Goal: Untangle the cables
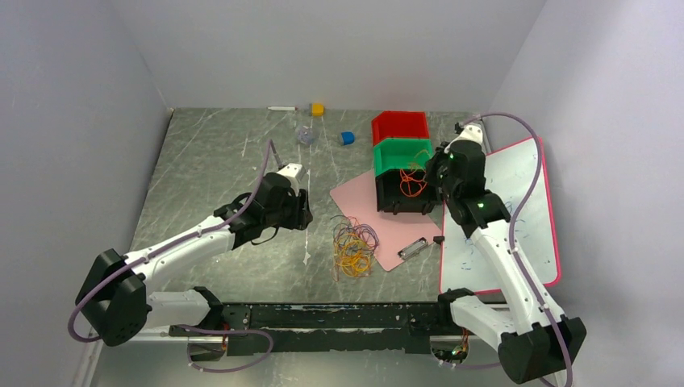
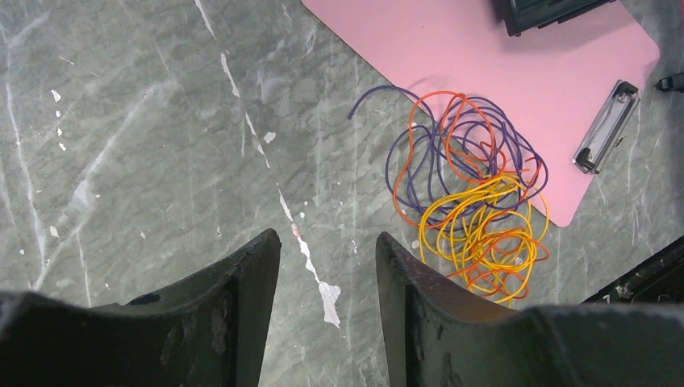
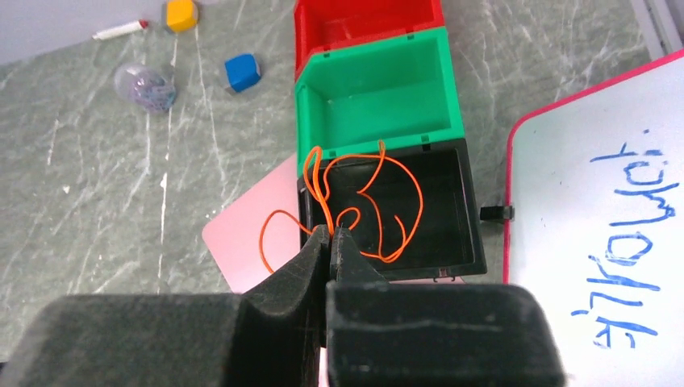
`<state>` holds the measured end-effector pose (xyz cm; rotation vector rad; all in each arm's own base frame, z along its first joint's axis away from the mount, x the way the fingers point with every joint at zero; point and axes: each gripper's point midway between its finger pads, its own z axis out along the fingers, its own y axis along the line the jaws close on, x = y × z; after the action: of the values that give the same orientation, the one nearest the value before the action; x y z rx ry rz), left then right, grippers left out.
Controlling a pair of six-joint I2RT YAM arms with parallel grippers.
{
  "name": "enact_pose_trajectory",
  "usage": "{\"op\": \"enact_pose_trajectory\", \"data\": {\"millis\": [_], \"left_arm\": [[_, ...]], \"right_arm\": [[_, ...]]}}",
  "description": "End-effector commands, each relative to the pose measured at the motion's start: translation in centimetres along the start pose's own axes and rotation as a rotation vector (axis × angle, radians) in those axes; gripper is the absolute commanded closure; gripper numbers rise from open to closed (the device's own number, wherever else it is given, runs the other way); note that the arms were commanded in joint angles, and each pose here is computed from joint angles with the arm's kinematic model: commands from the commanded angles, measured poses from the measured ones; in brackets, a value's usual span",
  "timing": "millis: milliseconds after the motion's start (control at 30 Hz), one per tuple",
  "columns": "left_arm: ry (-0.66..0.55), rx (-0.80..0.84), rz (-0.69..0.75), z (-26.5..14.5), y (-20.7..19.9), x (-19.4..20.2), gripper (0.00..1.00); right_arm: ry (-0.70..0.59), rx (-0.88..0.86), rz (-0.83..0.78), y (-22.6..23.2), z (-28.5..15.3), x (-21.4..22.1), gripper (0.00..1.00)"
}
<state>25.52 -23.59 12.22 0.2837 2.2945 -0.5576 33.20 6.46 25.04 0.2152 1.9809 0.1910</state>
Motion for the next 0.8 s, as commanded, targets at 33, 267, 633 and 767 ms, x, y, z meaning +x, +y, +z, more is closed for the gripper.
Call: {"op": "enact_pose_trajectory", "data": {"millis": [33,267,633,767], "left_arm": [[-0.026,0.054,-0.003,0.1,-1.0,-0.9,0.48],[-0.019,0.054,-0.005,0.2,-1.0,-0.8,0.48],[-0.014,0.061,-0.008,0.6,-1.3,-1.0,0.49],[-0.014,0.065,-0.003,0.4,-1.4,-0.9,0.49]], "right_arm": [[-0.069,0.016,0.015,-0.2,-1.6,-2.8,1.00],[-0.125,0.011,0.042,-0.3,-3.0,-4.0,1.00],[-0.116,0.018,0.030,-0.4,-2.4,-3.7,1.00],[-0.107,0.014,0.022,-0.2,-1.6,-3.3,1.00]]}}
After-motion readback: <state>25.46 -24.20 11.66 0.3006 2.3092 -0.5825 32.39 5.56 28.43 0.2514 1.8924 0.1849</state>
